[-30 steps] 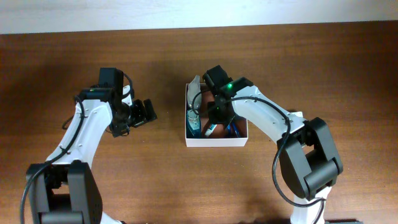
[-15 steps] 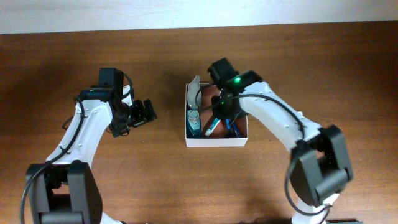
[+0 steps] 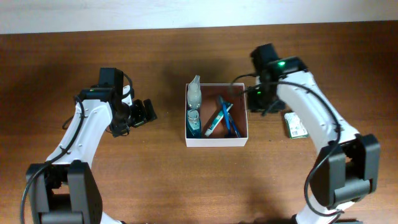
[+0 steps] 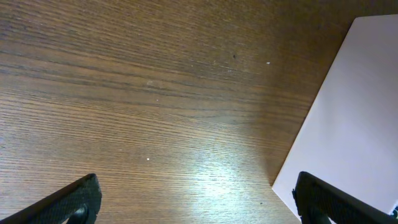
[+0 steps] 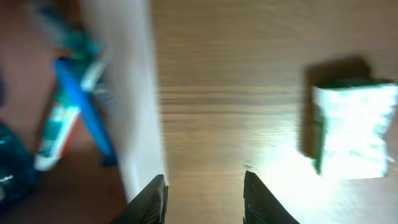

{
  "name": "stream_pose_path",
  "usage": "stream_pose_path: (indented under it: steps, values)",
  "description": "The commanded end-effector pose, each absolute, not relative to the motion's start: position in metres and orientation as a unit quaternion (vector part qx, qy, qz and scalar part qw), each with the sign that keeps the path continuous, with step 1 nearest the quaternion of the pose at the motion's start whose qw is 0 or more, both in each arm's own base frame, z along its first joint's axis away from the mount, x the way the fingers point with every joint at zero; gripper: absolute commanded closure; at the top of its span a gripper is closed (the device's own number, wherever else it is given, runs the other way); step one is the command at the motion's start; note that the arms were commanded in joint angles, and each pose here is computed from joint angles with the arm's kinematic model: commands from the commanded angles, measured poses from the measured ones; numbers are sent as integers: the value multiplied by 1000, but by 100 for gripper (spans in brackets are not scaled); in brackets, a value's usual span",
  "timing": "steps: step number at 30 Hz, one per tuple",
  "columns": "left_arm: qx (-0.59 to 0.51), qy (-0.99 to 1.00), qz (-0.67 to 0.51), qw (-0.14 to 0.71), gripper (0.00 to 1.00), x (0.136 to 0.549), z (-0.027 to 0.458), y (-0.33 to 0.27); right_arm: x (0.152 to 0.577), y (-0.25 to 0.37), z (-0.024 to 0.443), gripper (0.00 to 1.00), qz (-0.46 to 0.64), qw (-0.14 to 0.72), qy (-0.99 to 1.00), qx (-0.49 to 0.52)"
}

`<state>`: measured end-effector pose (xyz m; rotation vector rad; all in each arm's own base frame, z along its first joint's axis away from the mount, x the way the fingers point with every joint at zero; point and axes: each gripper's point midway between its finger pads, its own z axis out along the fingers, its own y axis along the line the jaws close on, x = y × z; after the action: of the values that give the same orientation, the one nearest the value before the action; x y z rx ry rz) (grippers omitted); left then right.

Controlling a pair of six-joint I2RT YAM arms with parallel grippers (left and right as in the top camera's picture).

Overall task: Pack container
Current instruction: 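Move the right gripper down and grasp the white-green 100g sachet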

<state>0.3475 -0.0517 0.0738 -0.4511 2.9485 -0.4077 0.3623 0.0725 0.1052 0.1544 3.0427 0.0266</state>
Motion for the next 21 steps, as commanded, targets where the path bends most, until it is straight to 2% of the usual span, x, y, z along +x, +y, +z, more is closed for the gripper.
stream_pose_path:
  steps: [1, 7, 10, 16, 21]
  values:
    - [-148, 978, -133, 64, 1, 349, 72, -51, 364, 38, 112, 66, 1, 49, 996, 76]
    - [-148, 978, -133, 64, 1, 349, 72, -51, 353, -3, 100, 66, -16, 24, 995, 91]
    - [-148, 978, -133, 64, 1, 349, 72, -51, 342, -26, 88, 61, -45, 8, 993, 109]
    - [-148, 978, -133, 64, 1, 349, 72, -51, 320, -54, 52, 28, -72, -14, 988, 133]
    - [-148, 978, -133, 64, 1, 349, 72, -51, 312, -60, 18, 14, -72, -6, 991, 110]
